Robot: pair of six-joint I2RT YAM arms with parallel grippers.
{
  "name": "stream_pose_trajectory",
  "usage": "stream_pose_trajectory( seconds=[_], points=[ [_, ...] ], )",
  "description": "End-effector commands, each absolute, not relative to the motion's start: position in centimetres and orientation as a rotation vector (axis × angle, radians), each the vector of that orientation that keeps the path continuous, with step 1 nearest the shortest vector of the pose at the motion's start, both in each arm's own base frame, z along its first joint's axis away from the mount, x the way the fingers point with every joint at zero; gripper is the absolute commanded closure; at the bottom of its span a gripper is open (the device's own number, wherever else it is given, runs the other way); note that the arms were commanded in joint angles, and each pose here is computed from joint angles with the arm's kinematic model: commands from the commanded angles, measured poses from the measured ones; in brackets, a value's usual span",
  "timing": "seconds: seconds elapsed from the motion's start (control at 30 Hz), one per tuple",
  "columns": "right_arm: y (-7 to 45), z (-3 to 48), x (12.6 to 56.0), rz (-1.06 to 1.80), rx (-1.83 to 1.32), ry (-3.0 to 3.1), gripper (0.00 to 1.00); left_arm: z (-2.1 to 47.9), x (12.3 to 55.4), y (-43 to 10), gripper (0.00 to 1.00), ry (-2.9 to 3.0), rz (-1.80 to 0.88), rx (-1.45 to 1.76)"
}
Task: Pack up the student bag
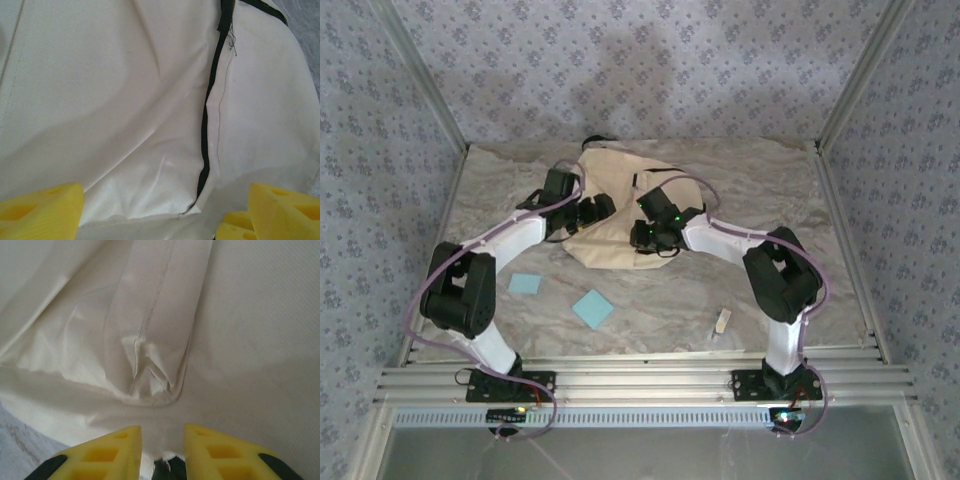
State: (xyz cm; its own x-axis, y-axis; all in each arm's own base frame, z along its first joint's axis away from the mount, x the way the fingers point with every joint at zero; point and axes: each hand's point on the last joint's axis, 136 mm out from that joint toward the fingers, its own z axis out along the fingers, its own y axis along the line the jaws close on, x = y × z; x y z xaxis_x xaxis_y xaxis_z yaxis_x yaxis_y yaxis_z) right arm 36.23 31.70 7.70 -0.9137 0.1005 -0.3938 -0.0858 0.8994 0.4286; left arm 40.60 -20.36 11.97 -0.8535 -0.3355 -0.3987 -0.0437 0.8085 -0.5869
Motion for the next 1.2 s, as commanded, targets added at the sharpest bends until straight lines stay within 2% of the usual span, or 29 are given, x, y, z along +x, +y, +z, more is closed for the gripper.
stream_pose_trajectory(
  seconds=[0.0, 0.03, 0.33, 0.5, 0.77, 0.9, 1.17],
  points=[
    [32.9, 8.7, 37.5, 0.673, 0.062, 2.595, 0.93, 10.2, 41.7, -19.6, 0.15, 2.484, -0.763, -0.336],
    [32.8, 8.8, 37.4, 0.674, 0.06, 2.597, 1.0, 9.3, 41.8, -19.2, 0.15, 2.493, -0.739, -0.35],
    [30.3, 8.3, 35.7, 0.58, -0.013, 2.628, 1.0, 0.9, 43.6, -15.7, 0.19, 2.577, -0.635, -0.584],
    [23.9, 7.3, 35.3, 0.43, -0.032, 2.658, 1.0, -0.5, 43.9, -14.1, 0.19, 2.607, -0.584, -0.609],
    [13.0, 9.2, 36.9, 0.298, 0.156, 2.589, 1.0, -0.8, 44.3, -12.3, 0.19, 2.608, -0.559, -0.634],
    [13.7, 10.6, 37.0, 0.364, 0.148, 2.55, 1.0, -0.1, 45.6, -12.5, 0.19, 2.604, -0.557, -0.604],
    [22.3, 11.5, 35.5, 0.722, 0.059, 2.544, 1.0, 2.9, 50.4, -14.5, 0.17, 2.566, -0.644, -0.503]
  ],
)
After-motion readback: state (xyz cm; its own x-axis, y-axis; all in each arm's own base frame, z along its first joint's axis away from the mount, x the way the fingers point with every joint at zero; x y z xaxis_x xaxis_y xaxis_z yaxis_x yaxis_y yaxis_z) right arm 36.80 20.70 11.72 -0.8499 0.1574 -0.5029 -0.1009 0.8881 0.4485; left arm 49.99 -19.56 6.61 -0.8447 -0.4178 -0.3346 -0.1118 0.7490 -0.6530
